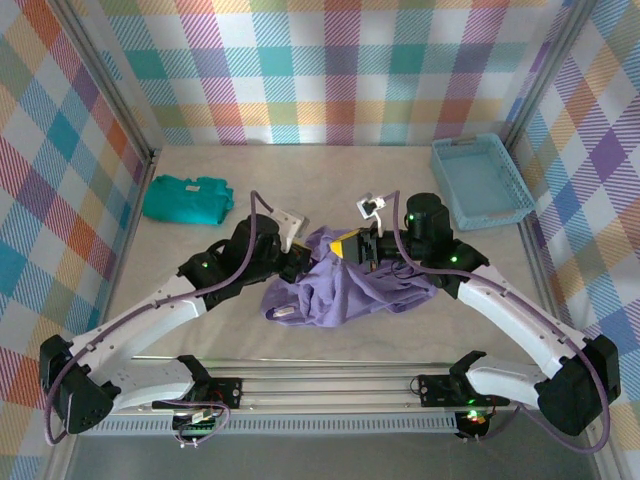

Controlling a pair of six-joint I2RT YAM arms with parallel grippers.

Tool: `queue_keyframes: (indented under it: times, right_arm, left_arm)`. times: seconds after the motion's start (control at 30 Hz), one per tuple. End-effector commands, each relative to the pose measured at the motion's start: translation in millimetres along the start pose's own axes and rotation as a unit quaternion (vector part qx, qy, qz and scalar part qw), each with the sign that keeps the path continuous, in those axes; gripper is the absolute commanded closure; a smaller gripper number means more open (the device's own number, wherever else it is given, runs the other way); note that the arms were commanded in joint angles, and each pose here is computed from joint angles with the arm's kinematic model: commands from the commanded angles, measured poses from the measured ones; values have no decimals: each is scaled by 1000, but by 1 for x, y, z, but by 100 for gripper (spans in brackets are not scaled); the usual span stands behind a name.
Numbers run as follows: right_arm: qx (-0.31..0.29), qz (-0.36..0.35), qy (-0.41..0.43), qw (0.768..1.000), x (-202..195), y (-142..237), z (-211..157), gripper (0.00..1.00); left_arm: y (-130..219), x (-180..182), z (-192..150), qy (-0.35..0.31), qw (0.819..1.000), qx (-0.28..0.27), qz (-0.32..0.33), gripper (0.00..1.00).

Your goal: Fold the inside-out t-shirt

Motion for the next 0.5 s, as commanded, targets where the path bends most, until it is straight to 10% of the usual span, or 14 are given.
queue_keyframes:
  times: [0.0, 0.3, 0.47]
  right_arm:
    - [-4, -14, 21, 1000, 0, 8, 1, 100]
    - [-20, -168, 61, 984, -40, 27, 8, 82]
    - [-11, -222, 22, 975, -58, 27, 11, 68]
  left_arm:
    - [7, -9, 20, 2, 999, -31, -18, 96]
    - [75, -56, 63, 80, 955, -178, -222, 100]
    - [91, -55, 68, 87, 946, -210, -232, 100]
Point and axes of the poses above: each hand's point on the last joint's axis, 136 mm out from that joint toward the fingers, its own y axis back along the fingers, its own x axis along the line the jaws close on, z = x × y, the point moved 1 cm from there along y, back along the fingers, and after that the axes turned 11 degrees about -y, right-handed, at the moved point
